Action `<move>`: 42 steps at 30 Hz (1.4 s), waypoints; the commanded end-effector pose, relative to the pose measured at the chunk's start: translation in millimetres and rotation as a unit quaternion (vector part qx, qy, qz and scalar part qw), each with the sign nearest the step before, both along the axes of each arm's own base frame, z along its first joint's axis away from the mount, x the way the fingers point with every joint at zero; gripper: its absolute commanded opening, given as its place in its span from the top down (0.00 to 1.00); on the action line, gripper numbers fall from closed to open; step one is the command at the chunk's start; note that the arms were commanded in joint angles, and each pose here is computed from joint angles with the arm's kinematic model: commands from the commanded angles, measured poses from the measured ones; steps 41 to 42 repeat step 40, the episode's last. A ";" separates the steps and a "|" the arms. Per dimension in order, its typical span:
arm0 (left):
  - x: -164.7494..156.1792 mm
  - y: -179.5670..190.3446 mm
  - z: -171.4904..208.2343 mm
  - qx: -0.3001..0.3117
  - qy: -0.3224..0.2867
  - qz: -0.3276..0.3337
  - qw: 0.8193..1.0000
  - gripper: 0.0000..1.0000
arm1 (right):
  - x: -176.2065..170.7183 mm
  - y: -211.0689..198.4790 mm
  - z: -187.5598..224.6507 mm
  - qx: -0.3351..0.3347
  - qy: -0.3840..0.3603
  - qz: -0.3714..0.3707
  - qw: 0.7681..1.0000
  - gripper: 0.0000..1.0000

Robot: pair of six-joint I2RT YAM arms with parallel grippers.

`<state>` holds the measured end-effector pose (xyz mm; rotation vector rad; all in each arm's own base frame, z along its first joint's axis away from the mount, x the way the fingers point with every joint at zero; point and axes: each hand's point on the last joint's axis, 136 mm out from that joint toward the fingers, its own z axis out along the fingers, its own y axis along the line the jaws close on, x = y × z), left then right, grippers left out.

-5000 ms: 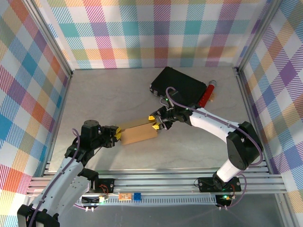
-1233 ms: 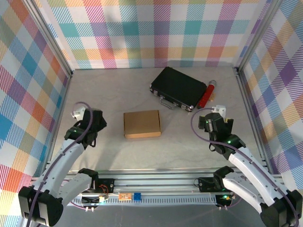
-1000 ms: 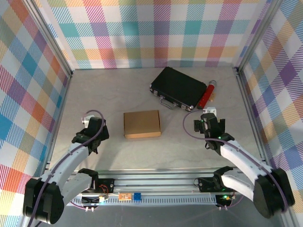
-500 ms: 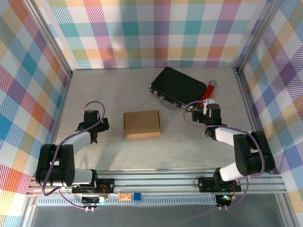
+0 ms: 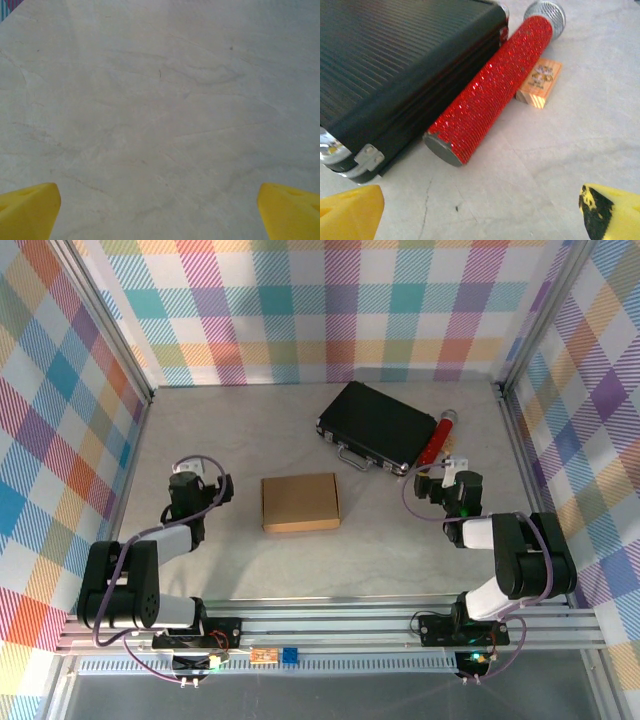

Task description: Fold the paper box

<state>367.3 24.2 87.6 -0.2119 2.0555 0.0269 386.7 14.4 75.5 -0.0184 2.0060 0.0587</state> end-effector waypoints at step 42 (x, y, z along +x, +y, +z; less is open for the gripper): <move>33.6 -32.2 -6.8 0.011 -0.046 -0.046 0.998 0.00 | 10.6 -1.4 15.9 0.013 -0.030 -0.010 0.999 0.01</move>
